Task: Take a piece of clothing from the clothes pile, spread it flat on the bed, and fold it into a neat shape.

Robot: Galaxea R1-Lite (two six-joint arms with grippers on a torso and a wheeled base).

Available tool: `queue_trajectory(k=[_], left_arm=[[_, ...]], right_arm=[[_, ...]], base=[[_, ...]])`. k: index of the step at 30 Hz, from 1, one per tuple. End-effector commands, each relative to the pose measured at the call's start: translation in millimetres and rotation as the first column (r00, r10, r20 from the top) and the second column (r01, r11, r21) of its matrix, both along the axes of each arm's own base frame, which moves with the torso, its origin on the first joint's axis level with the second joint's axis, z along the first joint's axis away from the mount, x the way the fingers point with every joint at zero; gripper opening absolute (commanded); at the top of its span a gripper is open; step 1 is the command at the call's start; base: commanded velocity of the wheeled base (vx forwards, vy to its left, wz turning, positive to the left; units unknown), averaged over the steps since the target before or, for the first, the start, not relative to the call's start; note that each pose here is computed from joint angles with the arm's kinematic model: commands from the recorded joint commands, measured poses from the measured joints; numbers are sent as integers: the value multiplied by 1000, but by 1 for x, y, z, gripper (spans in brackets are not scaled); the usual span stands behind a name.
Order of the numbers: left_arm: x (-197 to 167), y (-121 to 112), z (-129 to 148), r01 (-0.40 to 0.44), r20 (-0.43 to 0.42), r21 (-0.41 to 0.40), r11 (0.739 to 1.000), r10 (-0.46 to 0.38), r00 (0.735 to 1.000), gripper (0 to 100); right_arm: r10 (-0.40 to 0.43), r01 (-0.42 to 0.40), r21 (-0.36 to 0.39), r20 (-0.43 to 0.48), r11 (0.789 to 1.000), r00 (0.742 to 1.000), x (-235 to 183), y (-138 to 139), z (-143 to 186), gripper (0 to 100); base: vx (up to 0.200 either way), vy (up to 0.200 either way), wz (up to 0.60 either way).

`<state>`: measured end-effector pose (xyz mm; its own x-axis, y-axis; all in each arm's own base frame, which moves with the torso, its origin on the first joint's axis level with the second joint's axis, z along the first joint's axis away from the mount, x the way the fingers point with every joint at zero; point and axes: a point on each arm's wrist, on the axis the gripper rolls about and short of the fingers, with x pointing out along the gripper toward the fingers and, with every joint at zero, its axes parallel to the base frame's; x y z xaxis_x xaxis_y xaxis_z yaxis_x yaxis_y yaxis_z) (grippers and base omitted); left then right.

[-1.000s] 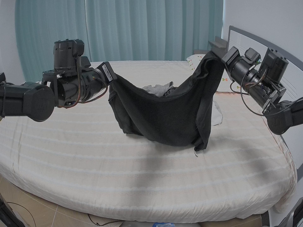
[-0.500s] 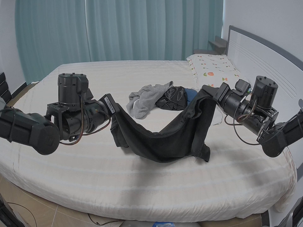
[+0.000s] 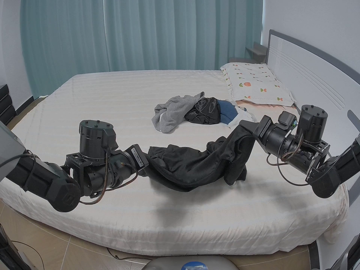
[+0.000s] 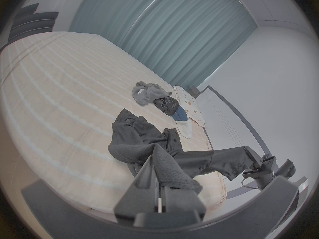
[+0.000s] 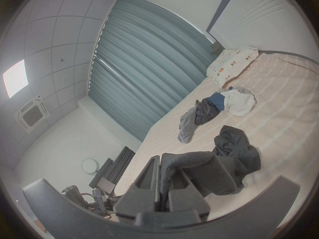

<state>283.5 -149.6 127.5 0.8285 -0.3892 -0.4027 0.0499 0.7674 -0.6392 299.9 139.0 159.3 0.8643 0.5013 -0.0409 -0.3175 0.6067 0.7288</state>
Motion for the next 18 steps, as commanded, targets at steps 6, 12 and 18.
queue_trajectory(k=[6, 12, 18], left_arm=[[-3, 2, -3, -29, 1, -79, 996, 29, 1000, 0], [-1, 7, -3, -64, -34, -146, 987, 60, 998, 0], [-3, 8, 0, -65, -28, -150, 987, 61, 998, 0]], right_arm=[[0, 0, 0, -29, 1000, 1000, 0, 1, -7, 0], [6, -6, -4, -37, 1000, 999, -1, 5, -10, 0], [22, -22, -2, -26, 1000, 999, -3, 12, -8, 0]], base=[[0, 0, 0], [0, 167, 0], [0, 200, 0]])
